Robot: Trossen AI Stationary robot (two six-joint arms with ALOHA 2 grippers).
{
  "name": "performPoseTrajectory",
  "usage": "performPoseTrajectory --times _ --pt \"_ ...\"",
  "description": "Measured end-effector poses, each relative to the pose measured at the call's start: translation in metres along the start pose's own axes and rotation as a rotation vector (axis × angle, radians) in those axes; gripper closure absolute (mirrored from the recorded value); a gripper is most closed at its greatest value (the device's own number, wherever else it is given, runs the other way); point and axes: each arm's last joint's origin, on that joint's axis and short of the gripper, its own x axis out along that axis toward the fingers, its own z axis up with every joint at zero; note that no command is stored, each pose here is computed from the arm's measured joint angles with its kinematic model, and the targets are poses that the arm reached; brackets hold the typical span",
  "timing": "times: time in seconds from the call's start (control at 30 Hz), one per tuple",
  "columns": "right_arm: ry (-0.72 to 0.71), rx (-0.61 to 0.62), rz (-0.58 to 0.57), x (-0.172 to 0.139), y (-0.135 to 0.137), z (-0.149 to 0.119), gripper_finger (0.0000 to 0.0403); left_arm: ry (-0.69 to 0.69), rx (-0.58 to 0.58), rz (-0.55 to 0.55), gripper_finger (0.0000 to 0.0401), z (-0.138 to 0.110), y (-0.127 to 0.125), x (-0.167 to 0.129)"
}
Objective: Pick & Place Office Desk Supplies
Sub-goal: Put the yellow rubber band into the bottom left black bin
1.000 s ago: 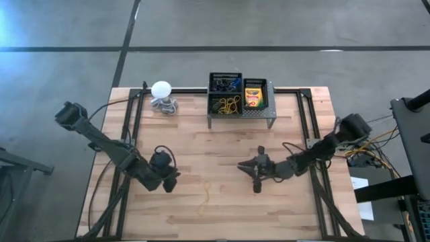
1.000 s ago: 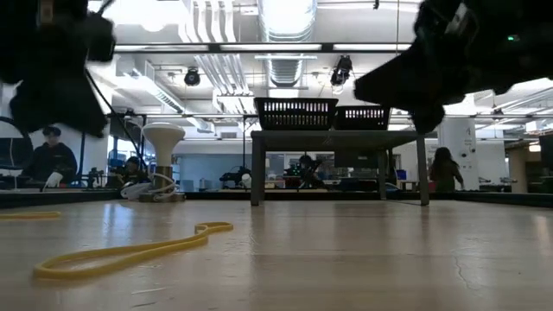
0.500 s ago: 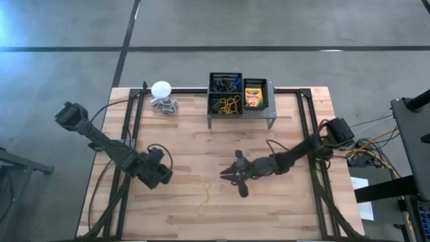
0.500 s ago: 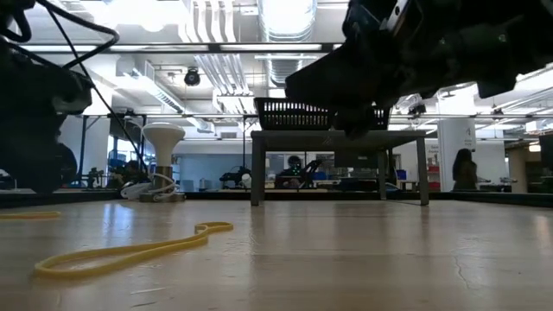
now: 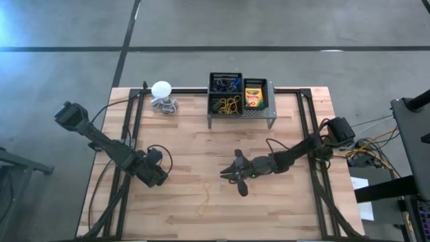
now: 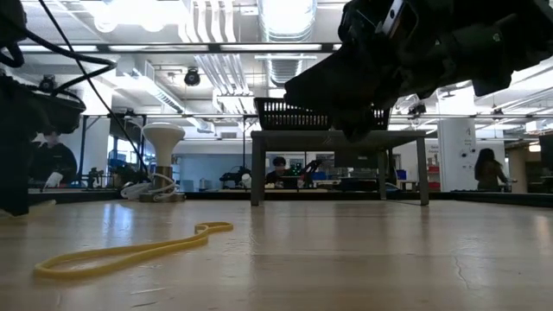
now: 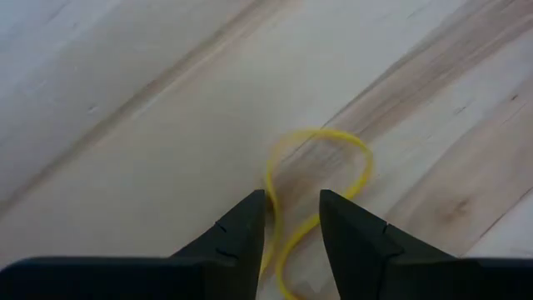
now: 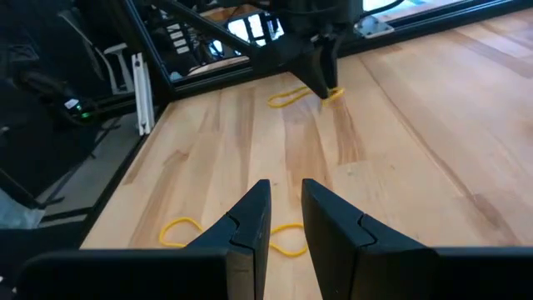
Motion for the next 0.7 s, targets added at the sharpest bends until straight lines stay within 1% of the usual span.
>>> performPoseTrajectory --times 0.23,0.37,0.43,0.47,0.53,0.63,0.7 --pt "-0.006 0.005 -0.005 -0.0017 -0.0043 0.0031 0.0335 -0.003 0.007 -0.01 0.0278 -0.0012 0.0023 0.0034" --pt "-0.012 0.006 -0.001 -0.0024 -0.0055 0.0057 0.0335 -0.008 0.077 -0.003 0.0271 -0.0012 0.003 0.0035" --pt "-0.014 0.004 -0.001 -0.0026 -0.0055 0.0062 0.0335 -0.019 0.094 0.002 0.0277 -0.001 0.0033 0.0037" --pt "-0.015 0.004 -0.001 -0.0028 -0.0057 0.0066 0.0335 -0.023 0.11 0.002 0.0285 -0.0009 0.0033 0.0038" --pt "-0.013 0.007 -0.001 -0.0028 -0.0065 0.0065 0.0335 -0.033 0.16 0.001 0.0314 -0.0007 0.0033 0.0041" --pt "-0.014 0.009 -0.003 -0.0027 -0.0076 0.0068 0.0335 -0.057 0.212 -0.012 0.0378 0.0 0.0014 0.0045" --pt "-0.016 0.007 -0.002 -0.0033 -0.0073 0.0076 0.0335 -0.078 0.213 -0.019 0.0392 0.0005 0.0006 0.0047"
